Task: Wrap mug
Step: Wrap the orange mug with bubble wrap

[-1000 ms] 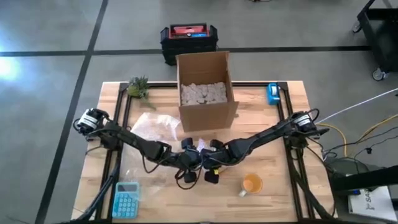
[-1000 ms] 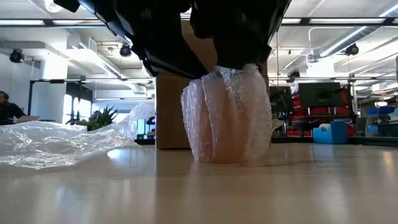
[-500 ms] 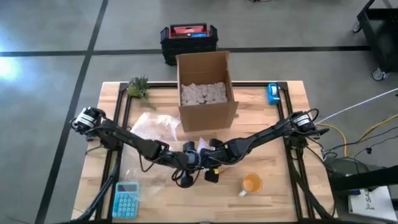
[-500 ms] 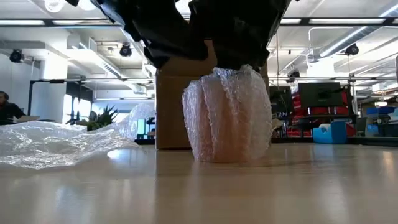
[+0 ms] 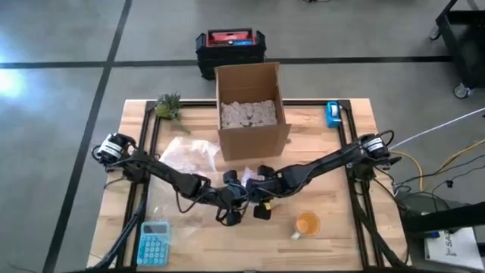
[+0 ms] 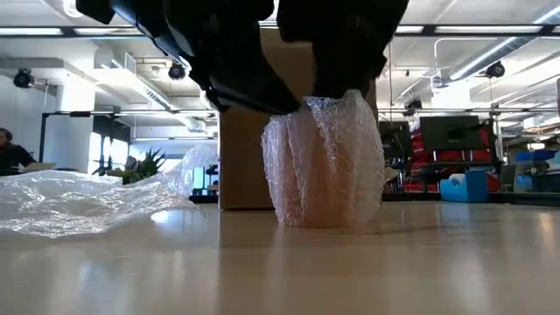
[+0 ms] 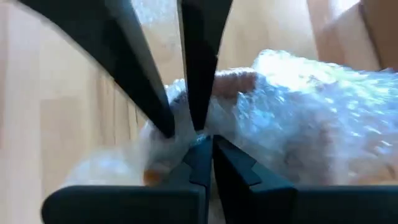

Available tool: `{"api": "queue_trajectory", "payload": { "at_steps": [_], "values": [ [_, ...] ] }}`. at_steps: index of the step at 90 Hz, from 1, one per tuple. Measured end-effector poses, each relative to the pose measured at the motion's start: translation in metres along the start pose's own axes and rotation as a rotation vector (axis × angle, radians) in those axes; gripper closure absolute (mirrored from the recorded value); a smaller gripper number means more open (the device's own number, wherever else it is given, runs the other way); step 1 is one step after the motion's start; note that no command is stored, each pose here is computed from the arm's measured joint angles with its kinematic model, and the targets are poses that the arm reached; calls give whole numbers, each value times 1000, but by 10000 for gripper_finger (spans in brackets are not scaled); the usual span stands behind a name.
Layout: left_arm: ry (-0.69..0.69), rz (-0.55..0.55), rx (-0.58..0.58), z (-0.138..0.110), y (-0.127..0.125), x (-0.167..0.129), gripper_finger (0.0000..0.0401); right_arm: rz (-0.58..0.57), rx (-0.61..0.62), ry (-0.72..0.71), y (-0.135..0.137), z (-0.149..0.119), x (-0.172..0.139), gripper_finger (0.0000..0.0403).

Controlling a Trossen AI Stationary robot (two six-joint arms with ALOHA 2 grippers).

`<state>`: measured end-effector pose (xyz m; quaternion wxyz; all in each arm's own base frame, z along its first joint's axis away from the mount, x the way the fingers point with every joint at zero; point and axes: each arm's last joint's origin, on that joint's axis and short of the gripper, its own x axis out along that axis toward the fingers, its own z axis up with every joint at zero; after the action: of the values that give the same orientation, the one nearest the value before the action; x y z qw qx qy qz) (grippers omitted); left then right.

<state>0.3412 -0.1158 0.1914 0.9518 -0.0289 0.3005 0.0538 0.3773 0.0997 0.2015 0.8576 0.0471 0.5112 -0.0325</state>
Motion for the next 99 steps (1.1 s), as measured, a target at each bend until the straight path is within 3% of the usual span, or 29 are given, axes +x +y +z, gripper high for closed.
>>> {"api": "queue_trajectory", "payload": {
  "at_steps": [31, 53, 83, 99],
  "values": [
    [-4, -5, -2, 0, 0, 1, 365, -2, -87, 32, -6, -4, -40, 400],
    [-8, -7, -4, 0, 0, 1, 365, 63, -140, 141, -4, -13, -20, 400],
    [-14, -11, -6, 1, 0, 1, 365, -8, -160, 146, -3, -14, 12, 400],
    [-15, -12, -6, 1, 0, 1, 365, -24, -184, 121, -4, -12, 6, 400]
  ]
}}
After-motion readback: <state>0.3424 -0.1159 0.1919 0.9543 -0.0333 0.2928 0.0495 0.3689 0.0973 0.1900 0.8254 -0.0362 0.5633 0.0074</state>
